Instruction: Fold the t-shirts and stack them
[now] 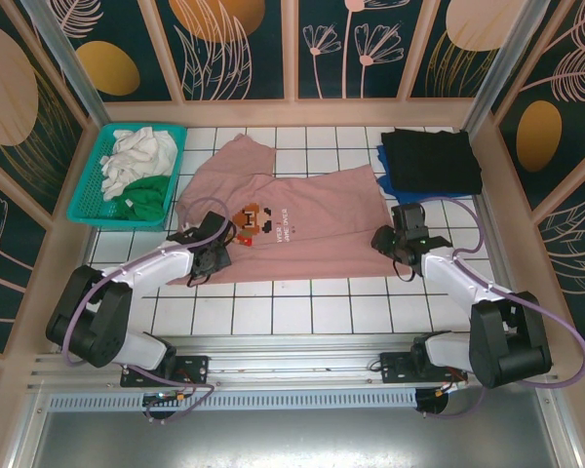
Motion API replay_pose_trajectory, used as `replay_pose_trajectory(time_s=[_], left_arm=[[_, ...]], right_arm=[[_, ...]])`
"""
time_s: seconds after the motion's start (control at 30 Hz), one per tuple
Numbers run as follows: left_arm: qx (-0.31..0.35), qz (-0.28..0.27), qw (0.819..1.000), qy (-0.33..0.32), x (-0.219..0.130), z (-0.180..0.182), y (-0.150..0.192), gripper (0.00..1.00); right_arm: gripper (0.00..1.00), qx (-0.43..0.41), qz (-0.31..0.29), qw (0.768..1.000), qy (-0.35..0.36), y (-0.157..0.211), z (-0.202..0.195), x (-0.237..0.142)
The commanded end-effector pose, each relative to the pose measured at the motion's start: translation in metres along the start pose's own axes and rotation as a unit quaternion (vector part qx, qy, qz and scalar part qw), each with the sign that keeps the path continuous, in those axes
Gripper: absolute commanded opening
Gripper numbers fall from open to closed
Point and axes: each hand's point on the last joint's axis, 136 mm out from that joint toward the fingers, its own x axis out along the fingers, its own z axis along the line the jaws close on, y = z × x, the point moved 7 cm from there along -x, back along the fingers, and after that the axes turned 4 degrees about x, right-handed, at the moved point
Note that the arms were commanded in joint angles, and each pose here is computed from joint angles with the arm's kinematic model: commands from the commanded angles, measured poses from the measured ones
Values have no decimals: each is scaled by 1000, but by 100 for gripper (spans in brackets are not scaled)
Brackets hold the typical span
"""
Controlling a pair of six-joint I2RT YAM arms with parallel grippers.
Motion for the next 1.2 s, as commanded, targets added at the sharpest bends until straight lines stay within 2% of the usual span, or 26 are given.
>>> replay_pose_trajectory(time_s=[0.0,0.2,0.3,0.4,0.47,0.5,0.53,0.63,0.73,0.87,1.0,1.17], left_arm=[[19,-9,1000,-16,-3,-4,-10,0],[95,-55,994,-13,-10,-40,-58,0],[141,-52,989,-12,-2,-62,-78,0],[167,-46,984,-38,13,-72,-87,11],[177,-55,982,-38,17,-77,-93,25],[181,-58,981,-31,18,-81,-96,36],[183,-63,981,-23,19,-86,-99,41],[182,-73,981,-11,19,-96,-109,44],[169,-98,981,-16,12,-102,-128,51],[111,-132,985,22,9,-106,-184,63],[72,-157,985,10,33,-108,-251,65],[78,-179,981,10,79,-124,-305,68]], right_arm=[[41,-7,-4,1000,-5,0,-1,3],[42,-8,-8,1000,-9,0,0,6],[41,-10,4,1000,-20,3,3,10],[42,-14,9,1000,-19,2,7,15],[42,-17,10,1000,-20,0,10,16],[42,-19,10,1000,-22,0,12,17],[42,-21,9,999,-23,-2,14,17],[42,-27,-1,999,-31,-9,24,16],[42,-31,-22,998,-44,-25,38,16],[42,-48,-61,997,-13,-64,57,33],[42,-69,-73,994,34,-105,76,71],[42,-88,-87,990,73,-150,89,113]])
